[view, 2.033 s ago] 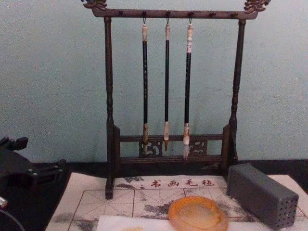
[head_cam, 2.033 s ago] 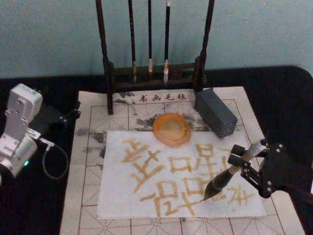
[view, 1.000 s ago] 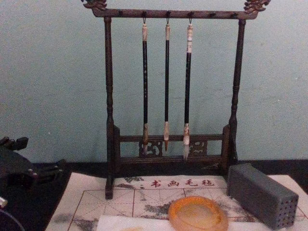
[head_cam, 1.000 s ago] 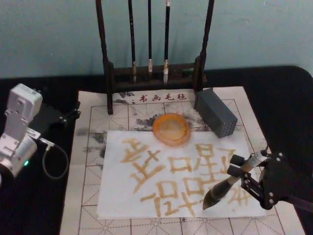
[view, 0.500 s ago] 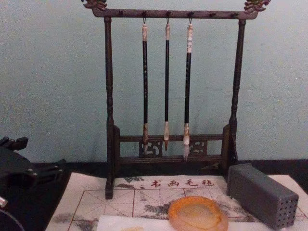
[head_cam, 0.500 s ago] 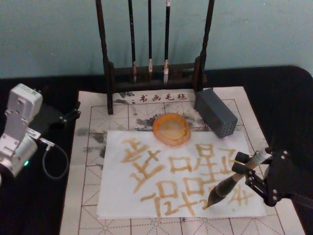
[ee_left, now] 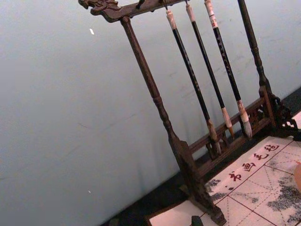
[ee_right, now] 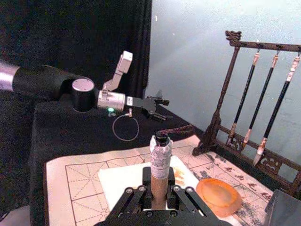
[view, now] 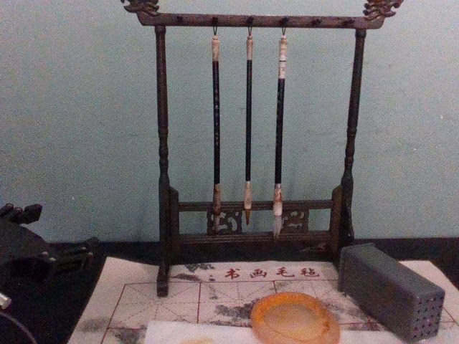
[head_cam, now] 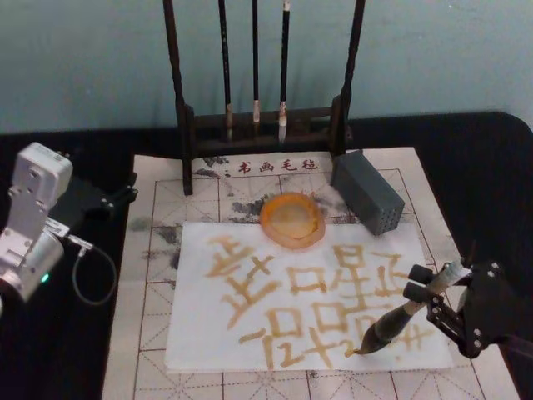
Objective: Pick up the brush from the inkstone, write on the paper, then place the brush back to its original position.
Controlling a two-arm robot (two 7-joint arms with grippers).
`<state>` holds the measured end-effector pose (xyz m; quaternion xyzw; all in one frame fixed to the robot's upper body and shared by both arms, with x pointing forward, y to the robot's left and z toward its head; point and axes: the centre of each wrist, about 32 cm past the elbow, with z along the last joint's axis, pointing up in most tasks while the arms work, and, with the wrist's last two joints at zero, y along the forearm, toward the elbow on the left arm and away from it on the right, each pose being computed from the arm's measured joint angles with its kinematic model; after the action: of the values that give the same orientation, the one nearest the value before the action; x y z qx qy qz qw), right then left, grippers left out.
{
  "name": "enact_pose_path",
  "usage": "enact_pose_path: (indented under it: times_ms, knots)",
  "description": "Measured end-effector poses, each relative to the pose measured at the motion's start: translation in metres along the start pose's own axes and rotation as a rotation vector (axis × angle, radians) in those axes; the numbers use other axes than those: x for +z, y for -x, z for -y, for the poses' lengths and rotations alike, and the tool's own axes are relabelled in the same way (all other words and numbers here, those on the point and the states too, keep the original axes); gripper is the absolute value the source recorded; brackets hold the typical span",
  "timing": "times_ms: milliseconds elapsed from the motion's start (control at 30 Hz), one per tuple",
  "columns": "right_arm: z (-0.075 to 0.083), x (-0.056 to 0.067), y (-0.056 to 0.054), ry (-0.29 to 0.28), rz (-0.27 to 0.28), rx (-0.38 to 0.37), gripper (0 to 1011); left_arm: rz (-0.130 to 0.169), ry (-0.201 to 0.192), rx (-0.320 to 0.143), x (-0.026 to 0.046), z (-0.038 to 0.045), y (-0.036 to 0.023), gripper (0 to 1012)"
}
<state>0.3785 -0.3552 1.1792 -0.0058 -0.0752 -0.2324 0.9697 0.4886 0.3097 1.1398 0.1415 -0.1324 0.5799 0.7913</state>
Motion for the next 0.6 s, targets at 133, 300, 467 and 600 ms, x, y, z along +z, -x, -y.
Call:
enact_pose_path:
  times_ms: [133, 300, 467, 600]
  knots:
    - [0.0012, 0.0009, 0.0016, -0.004, -0.002, 0.006, 179, 0.0, 0.0, 0.0, 0.0, 0.0, 0.0, 1001]
    - [0.0021, 0.0026, 0.0042, -0.01, -0.003, 0.016, 179, 0.0, 0.0, 0.0, 0.0, 0.0, 0.0, 1001]
    - [0.0018, 0.0033, 0.0053, -0.011, -0.003, 0.026, 179, 0.0, 0.0, 0.0, 0.0, 0.0, 0.0, 1001]
    - [0.0009, 0.0036, 0.0062, -0.012, -0.004, 0.032, 179, 0.0, 0.0, 0.0, 0.0, 0.0, 0.0, 1001]
